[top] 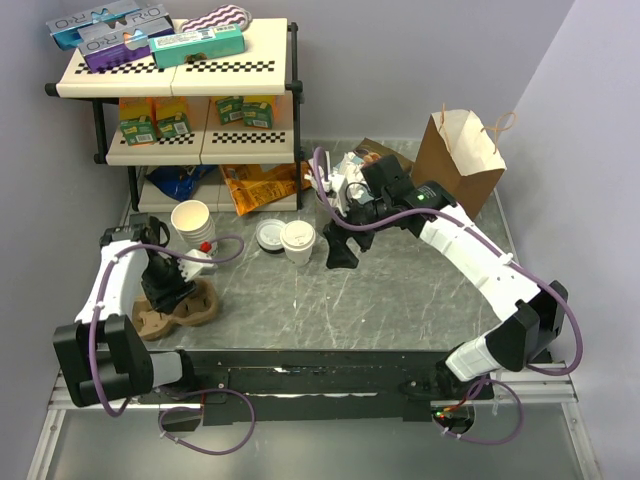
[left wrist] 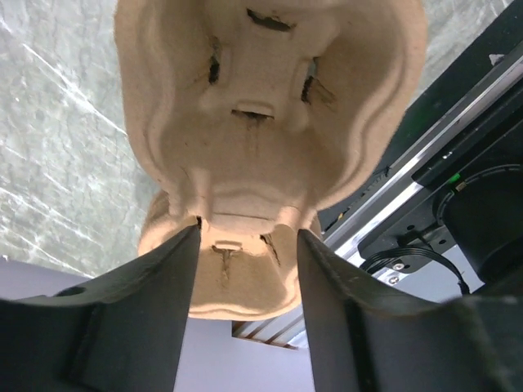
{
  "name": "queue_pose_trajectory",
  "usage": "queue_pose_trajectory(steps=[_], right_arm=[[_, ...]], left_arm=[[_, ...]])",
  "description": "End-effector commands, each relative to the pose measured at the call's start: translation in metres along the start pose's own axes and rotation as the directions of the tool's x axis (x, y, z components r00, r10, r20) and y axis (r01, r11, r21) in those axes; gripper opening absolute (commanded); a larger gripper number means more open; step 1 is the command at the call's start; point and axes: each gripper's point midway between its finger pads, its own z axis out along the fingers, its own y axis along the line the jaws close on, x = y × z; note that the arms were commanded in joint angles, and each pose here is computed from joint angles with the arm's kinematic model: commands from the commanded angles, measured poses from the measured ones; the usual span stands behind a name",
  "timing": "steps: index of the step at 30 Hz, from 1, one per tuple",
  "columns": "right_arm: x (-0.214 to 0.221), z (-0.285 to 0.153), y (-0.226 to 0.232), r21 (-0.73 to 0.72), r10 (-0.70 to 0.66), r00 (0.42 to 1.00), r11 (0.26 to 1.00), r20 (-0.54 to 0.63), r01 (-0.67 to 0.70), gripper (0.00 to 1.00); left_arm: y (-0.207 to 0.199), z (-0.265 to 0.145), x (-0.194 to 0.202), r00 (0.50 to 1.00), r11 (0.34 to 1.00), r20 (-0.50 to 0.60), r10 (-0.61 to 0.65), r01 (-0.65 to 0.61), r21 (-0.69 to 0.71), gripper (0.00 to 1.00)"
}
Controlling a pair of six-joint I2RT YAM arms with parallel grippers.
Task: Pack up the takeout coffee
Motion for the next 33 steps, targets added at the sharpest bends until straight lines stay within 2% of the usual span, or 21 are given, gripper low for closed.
queue_pose_trajectory(steps=[1,6,10,14,18,23,33], right_arm=[[0.003,-0.016,0.007,0.008,-0.031,0.999,0.999,-0.027,0.031,0.97],[0.031,-0.017,0.004,0.013,-0.027,0.987,0.999,-0.156,0.029,0.97],[0.034,-0.016,0.003,0.000,-0.014,0.982,1.000,-0.187,0.014,0.97],[0.028,-0.014,-0.001,0.000,-0.021,0.983,1.000,-0.184,0.021,0.97],[0.027,-0.011,-0.001,-0.009,-0.023,0.983,1.000,-0.184,0.021,0.97],[0.029,-0.007,0.000,-0.023,-0.019,0.983,1.000,-0.182,0.015,0.97],[0.025,-0.003,-0.005,-0.025,-0.008,0.982,1.000,-0.189,0.003,0.97]], left_arm=[[0.013,-0.008,-0.008,0.999,0.999,0.029,0.044,-0.044,-0.024,0.54],[0.012,-0.004,-0.004,0.998,0.998,0.013,0.056,-0.055,-0.040,0.53],[0.012,-0.004,-0.003,0.997,0.996,0.009,0.072,-0.071,-0.044,0.49],[0.010,-0.001,-0.008,0.995,0.996,0.042,0.087,-0.086,-0.027,0.46],[0.011,0.005,-0.004,0.997,0.996,0.018,0.079,-0.079,-0.029,0.47],[0.006,0.008,-0.004,0.997,0.997,0.028,0.074,-0.074,-0.001,0.54],[-0.005,0.014,-0.003,0.997,0.996,0.036,0.074,-0.076,0.046,0.51]])
